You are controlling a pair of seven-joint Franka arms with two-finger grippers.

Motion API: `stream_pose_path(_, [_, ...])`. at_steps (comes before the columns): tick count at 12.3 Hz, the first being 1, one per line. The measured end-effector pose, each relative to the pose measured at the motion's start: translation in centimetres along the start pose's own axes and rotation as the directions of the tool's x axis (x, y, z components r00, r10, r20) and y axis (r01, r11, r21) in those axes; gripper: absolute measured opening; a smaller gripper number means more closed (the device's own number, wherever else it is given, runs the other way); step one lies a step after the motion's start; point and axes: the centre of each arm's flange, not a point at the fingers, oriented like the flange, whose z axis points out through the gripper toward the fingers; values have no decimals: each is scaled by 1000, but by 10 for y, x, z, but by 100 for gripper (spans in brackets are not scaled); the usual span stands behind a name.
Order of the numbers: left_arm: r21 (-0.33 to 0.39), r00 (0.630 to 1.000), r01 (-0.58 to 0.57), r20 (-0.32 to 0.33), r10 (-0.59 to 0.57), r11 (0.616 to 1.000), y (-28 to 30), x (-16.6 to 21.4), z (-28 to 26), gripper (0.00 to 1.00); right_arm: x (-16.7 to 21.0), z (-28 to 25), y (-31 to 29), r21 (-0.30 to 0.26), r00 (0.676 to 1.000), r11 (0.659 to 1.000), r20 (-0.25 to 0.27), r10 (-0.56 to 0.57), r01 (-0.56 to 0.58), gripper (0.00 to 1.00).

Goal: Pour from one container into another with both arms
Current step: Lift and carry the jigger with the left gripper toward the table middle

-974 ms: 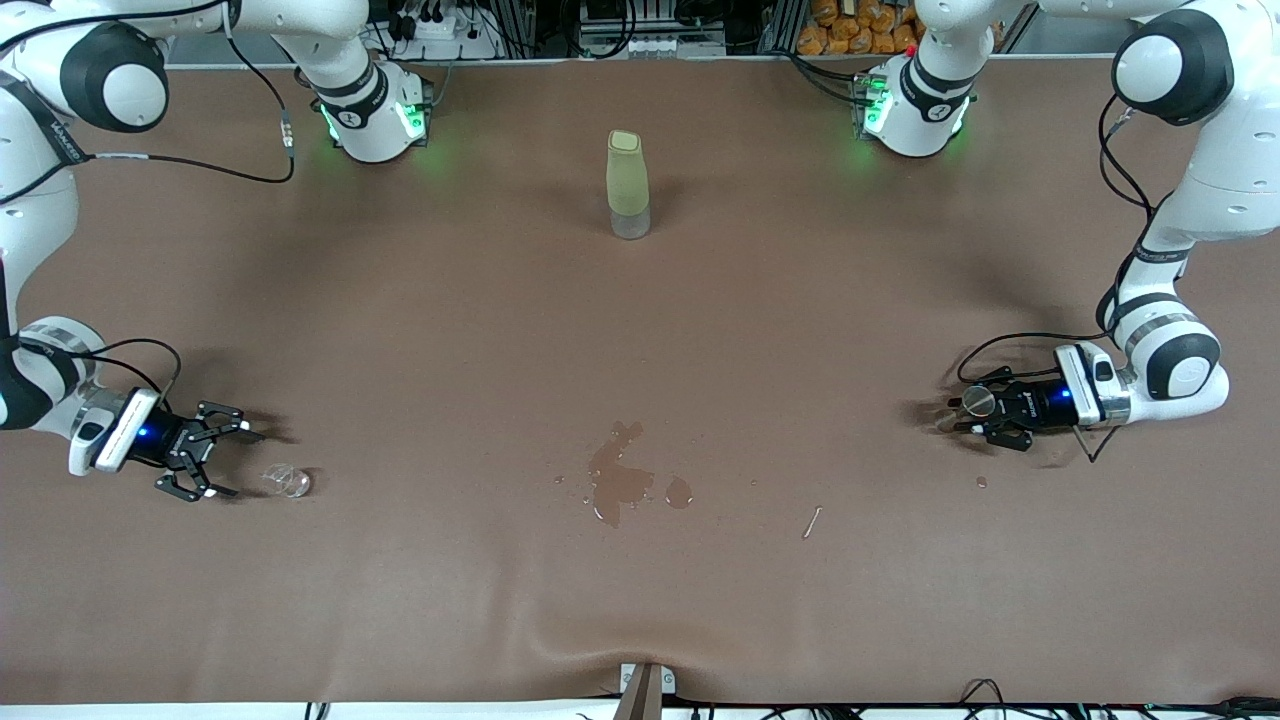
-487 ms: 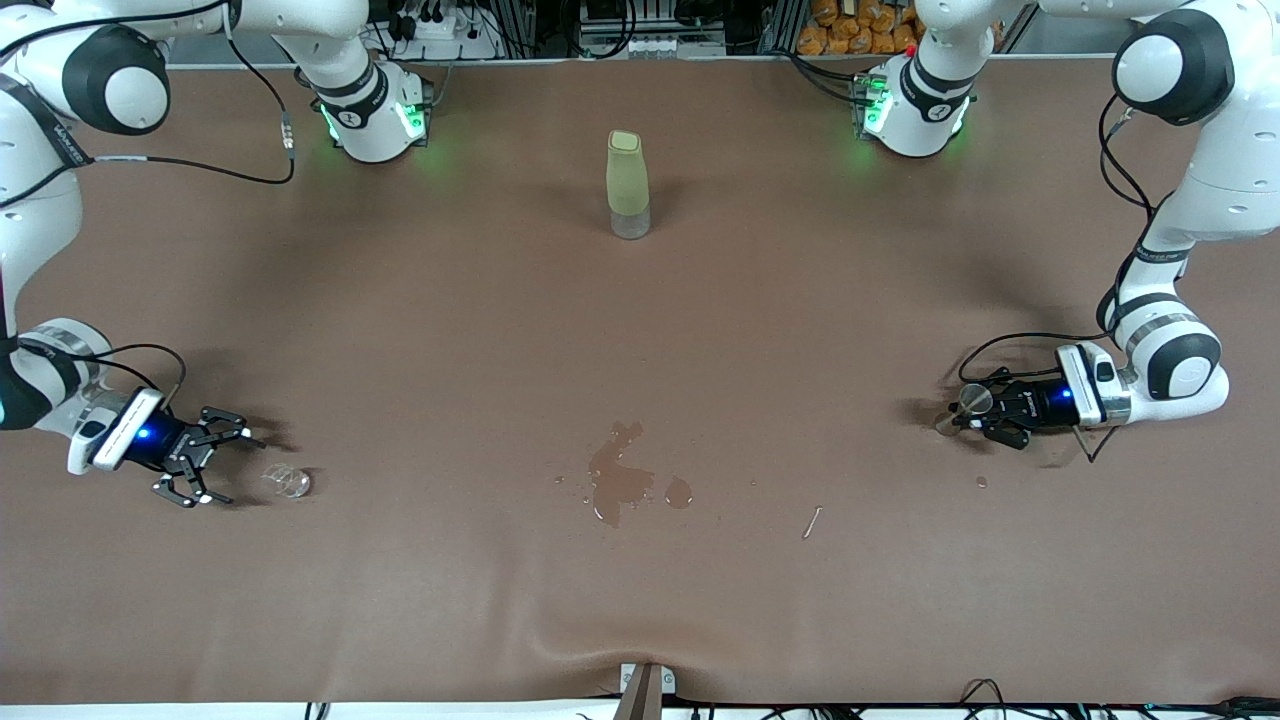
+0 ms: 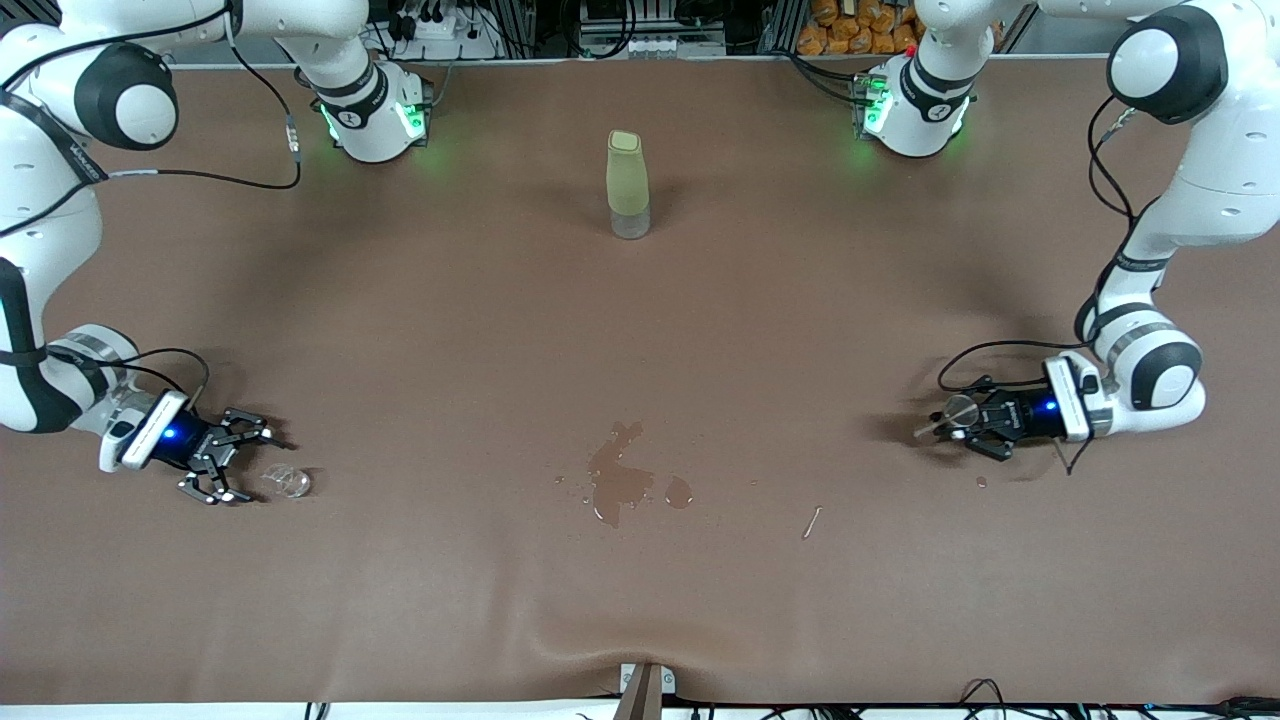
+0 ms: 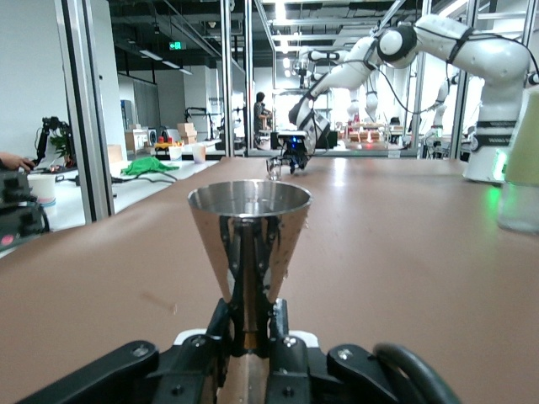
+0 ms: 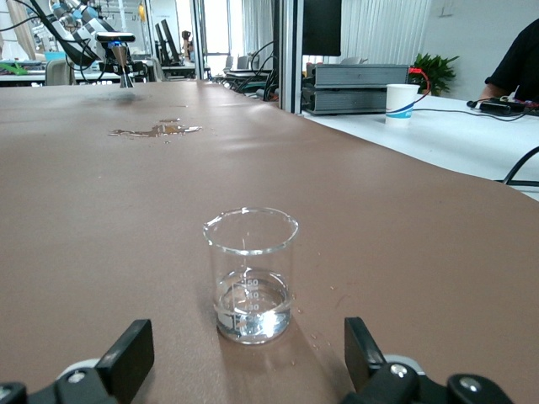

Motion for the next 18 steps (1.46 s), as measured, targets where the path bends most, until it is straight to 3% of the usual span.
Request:
stream_pose_path(3, [61,999,32,-16,-31,998,-24,23,66,21,-1,11,0,-23,999,1000,-32,8,-8,100])
stream_pose_path(7, [109,997,46,52,-52,993,-49,56,161,21,-5,30,-3,-32,998,999,-61,18,-20,100])
stream_pose_path(9, [135,994,89,50,-97,987,-48,61,195,21,-3,40,-3,-30,997,999,-71,18,-20,100])
stream_pose_path(14, [208,977,132,135,-162,969,-59,79,235,21,-4,55,-6,-22,996,999,-83,28,-30,100])
stream_pose_path(18, [192,976,106,165,-139,976,-53,91,273,21,-2,65,-8,-11,996,1000,-86,27,-28,100])
